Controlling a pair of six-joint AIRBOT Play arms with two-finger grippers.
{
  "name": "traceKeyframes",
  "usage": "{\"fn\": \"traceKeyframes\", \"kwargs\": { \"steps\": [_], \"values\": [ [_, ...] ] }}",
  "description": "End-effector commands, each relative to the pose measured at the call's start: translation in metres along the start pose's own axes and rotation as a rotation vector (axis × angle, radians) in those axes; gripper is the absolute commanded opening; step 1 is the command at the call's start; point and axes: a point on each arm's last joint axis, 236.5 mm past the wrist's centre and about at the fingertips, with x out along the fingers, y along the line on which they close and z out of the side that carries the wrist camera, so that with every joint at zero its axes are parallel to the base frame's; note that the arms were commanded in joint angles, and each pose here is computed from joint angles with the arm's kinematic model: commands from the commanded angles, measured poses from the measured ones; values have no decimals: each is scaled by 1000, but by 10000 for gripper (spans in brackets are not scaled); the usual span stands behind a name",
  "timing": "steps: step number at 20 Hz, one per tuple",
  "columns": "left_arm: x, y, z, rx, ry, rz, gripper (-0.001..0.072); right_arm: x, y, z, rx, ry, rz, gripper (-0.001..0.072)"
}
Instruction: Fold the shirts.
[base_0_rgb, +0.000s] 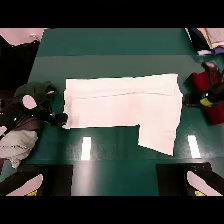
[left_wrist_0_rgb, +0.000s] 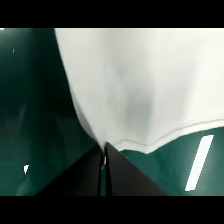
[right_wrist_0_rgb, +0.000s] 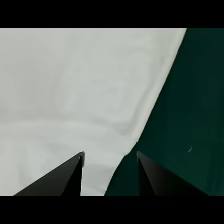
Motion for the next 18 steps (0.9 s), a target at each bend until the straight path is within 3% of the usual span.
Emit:
{"fn": "traceKeyframes", "kwargs": {
  "steps": [1,4,13,14,16,17,18],
  "values": [
    [-19,-6,8,37,-56,-7,33,34,-19,-56,91,193,5,387],
    [-26,-8,10,44,-81,-9,33,58,9,-99,140,325,164,387],
    [-25,-9,6,50,-65,-11,33,97,20,-138,179,386,194,387],
    [-25,-9,6,50,-65,-11,33,99,24,-134,191,369,212,355],
    [-25,-8,4,52,-56,-10,33,99,25,-129,167,349,223,87],
    [-25,-8,3,53,-50,-10,33,96,25,-128,146,346,227,23],
    [-26,-9,0,73,-41,-10,33,91,25,-125,131,344,229,22]
  ]
}}
